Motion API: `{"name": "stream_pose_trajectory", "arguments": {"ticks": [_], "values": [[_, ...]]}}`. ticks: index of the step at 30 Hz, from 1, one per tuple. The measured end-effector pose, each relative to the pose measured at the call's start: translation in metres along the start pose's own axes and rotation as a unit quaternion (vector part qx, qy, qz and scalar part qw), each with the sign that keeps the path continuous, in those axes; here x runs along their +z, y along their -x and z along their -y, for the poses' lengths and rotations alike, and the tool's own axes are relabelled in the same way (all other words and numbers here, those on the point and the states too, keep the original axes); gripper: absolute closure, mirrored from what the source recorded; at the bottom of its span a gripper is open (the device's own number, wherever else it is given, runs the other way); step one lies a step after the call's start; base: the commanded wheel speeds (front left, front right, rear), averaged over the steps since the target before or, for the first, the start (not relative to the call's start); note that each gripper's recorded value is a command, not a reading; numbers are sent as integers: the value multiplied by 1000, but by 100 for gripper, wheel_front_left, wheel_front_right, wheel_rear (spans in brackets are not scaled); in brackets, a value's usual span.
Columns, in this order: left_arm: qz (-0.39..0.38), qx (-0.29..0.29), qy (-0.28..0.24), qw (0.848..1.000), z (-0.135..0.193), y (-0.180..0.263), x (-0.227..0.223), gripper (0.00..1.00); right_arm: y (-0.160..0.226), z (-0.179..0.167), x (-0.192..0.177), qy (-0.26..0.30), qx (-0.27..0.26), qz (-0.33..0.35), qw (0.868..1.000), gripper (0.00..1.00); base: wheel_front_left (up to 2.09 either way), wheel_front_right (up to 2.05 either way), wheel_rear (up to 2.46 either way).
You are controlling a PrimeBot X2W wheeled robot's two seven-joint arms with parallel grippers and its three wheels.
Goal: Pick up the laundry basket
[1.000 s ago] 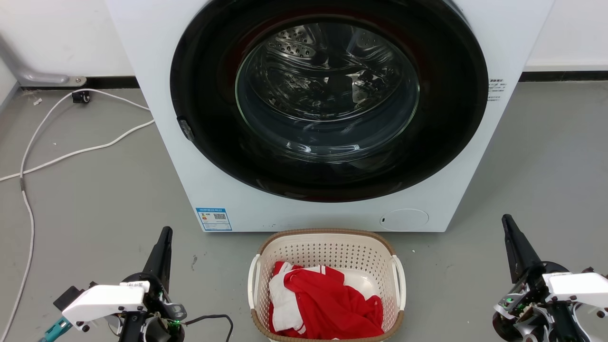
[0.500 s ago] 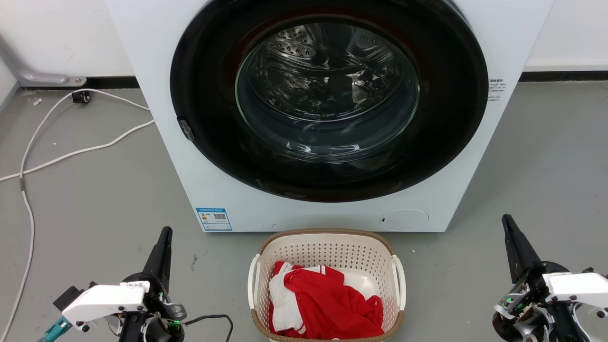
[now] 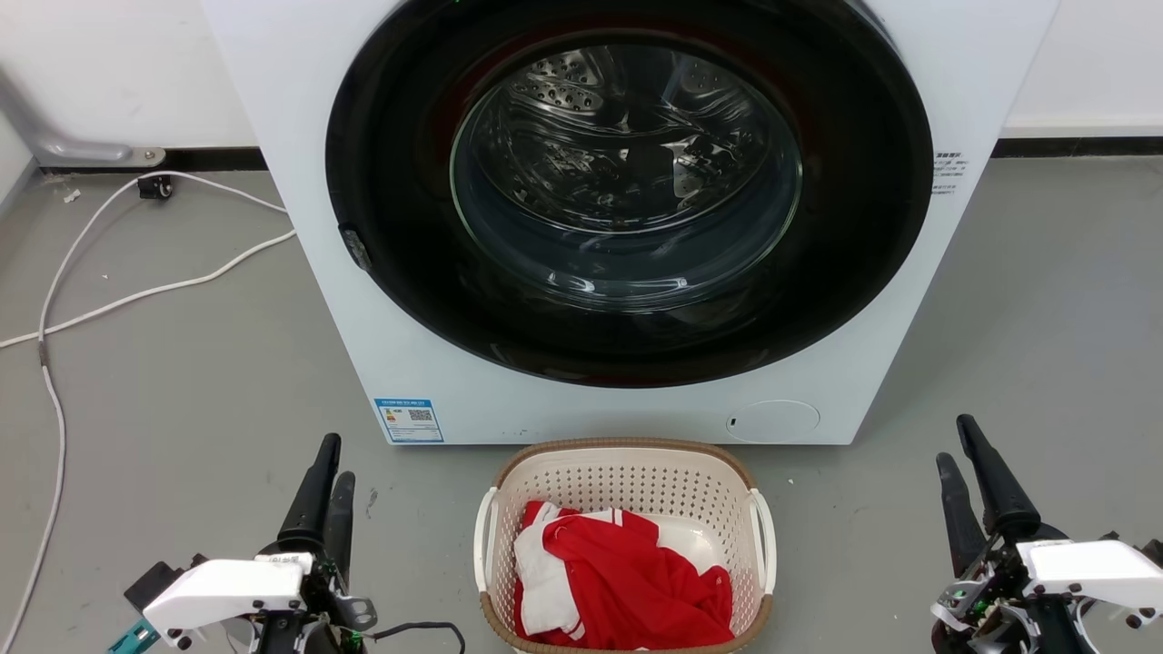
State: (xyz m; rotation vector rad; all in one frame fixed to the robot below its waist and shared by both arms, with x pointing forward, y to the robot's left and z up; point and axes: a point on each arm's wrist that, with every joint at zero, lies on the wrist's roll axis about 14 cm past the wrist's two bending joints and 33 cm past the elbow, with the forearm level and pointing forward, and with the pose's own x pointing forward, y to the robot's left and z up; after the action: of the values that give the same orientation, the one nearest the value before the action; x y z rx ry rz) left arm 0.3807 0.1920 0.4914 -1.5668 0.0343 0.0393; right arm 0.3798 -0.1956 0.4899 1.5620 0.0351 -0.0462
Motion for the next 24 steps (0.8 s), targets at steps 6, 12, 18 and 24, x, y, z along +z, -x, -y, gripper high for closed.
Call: {"name": "stream_pose_trajectory", "arguments": {"ticks": [6, 12, 18, 24], "values": [[-2, -10, -44, 999, 7, -1, -5, 0, -1, -2, -4, 33, 2, -1, 999, 0, 0, 0, 0], [-1, -21, -125, 992, 15, -3, -6, 0, -1, -4, -2, 119, 4, 2, 993, 0, 0, 0, 0], [4, -30, -190, 981, 22, -3, -7, 0, -2, -12, -2, 213, 15, 6, 977, 0, 0, 0, 0], [0, -34, -250, 968, 23, -3, -13, 0, -2, -16, -4, 292, 22, 8, 956, 0, 0, 0, 0]]}}
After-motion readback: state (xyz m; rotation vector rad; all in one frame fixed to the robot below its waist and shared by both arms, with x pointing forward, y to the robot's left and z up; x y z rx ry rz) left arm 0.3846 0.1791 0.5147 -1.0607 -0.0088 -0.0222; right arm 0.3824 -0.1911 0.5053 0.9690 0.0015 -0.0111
